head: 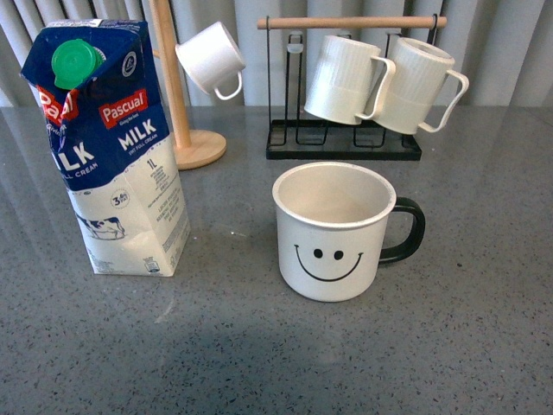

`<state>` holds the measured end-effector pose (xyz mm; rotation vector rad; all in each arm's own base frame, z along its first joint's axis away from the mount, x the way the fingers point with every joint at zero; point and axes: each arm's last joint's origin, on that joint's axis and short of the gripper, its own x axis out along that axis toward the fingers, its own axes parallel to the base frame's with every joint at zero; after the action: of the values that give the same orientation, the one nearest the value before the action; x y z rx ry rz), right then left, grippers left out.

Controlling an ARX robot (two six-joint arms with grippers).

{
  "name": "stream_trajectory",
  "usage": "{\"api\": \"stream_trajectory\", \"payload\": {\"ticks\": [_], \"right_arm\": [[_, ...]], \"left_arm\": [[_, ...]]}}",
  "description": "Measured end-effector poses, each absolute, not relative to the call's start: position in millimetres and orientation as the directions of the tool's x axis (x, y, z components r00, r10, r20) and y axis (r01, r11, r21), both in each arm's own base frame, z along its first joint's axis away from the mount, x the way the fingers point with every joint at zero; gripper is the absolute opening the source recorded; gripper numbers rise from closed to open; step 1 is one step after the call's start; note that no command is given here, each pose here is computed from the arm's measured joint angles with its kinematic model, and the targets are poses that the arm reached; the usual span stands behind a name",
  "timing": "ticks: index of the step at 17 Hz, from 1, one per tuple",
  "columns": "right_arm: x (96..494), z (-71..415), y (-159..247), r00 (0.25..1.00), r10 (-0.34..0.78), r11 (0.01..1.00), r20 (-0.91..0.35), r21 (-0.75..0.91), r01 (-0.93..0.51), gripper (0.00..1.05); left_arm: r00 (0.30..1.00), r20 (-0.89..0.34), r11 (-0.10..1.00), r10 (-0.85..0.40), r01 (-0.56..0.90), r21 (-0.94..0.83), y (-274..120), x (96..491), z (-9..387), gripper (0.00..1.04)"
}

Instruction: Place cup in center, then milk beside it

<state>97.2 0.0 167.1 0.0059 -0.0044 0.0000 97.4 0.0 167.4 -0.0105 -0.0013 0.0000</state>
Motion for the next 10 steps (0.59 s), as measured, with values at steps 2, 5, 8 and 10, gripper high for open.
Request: {"api": "stream_trajectory", "payload": {"ticks": [2, 5, 8, 10], "right_arm": [[97.2, 167.1, 0.0, 1.0, 0.0, 1.0, 0.004, 0.006, 0.0, 1.0], [97.2, 167.1, 0.0, 1.0, 0.0, 1.0, 0.004, 0.006, 0.0, 0.98], [97.2, 167.1, 0.0, 1.0, 0.0, 1.0, 0.004, 0.006, 0.0, 0.98], [97.2, 167.1, 0.0, 1.0, 0.0, 1.0, 0.004, 0.006, 0.0, 0.98]], "left_arm": [[1.0, 0.001, 1.0, 0.0, 0.0, -0.01, 0.0, 97.4, 167.4, 0.98], [1.0, 0.001, 1.0, 0.0, 0.0, -0.01, 0.0, 97.4, 167.4, 0.98], [1.0, 0.001, 1.0, 0.0, 0.0, -0.01, 0.0, 97.4, 167.4, 0.98], [1.0, 0.001, 1.0, 0.0, 0.0, -0.01, 0.0, 97.4, 167.4, 0.98]]}}
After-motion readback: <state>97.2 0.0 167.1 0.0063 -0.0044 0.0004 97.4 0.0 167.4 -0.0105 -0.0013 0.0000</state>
